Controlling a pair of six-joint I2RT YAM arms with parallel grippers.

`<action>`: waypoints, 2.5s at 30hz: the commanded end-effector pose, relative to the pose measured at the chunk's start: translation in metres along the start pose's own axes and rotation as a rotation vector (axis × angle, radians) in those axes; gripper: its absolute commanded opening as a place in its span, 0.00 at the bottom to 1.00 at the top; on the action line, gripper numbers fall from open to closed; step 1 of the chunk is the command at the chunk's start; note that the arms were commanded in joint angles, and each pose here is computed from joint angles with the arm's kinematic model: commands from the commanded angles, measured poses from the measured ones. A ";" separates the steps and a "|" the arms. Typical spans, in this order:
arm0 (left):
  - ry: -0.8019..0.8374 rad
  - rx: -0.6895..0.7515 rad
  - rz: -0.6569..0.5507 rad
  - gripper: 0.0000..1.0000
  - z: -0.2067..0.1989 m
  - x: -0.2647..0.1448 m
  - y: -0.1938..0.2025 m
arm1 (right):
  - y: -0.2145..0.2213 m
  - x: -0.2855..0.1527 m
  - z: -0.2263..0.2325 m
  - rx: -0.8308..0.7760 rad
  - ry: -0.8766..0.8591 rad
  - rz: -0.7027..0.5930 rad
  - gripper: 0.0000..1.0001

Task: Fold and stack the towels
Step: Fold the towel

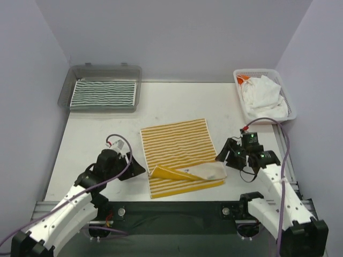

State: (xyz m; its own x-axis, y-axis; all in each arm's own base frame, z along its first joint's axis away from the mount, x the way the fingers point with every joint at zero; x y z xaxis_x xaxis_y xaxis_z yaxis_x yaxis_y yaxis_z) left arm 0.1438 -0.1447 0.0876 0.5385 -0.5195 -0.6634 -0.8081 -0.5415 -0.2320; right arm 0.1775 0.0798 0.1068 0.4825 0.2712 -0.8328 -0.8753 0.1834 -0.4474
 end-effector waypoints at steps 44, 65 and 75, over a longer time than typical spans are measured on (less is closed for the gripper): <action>-0.369 0.355 -0.129 0.52 -0.099 0.208 -0.162 | -0.024 0.104 -0.008 -0.012 0.125 0.184 0.32; -0.149 0.245 -0.348 0.77 -0.147 0.050 -0.153 | -0.052 0.052 0.093 -0.449 -0.179 0.016 0.48; -0.419 0.320 -0.604 0.97 -0.025 -0.077 -0.143 | -0.035 0.089 0.180 -0.738 -0.313 0.080 0.58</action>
State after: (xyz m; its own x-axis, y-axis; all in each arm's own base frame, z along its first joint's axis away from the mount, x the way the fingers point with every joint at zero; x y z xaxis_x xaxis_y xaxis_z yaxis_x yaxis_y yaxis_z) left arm 0.2433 -0.0825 0.1974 0.8343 -0.0170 -0.5510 -0.4914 -0.4759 -0.7294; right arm 0.2521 0.2492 0.1105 0.3374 0.5129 -0.7893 -0.6978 -0.4265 -0.5754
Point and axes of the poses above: each gripper's point midway between its finger pads, its own x axis out along the fingers, its own z axis along the line the jaws close on, y = z × x, the point moved 3 cm from there along -x, back along the fingers, and after that the axes turned 14 degrees about -x, right-handed, at the moved point
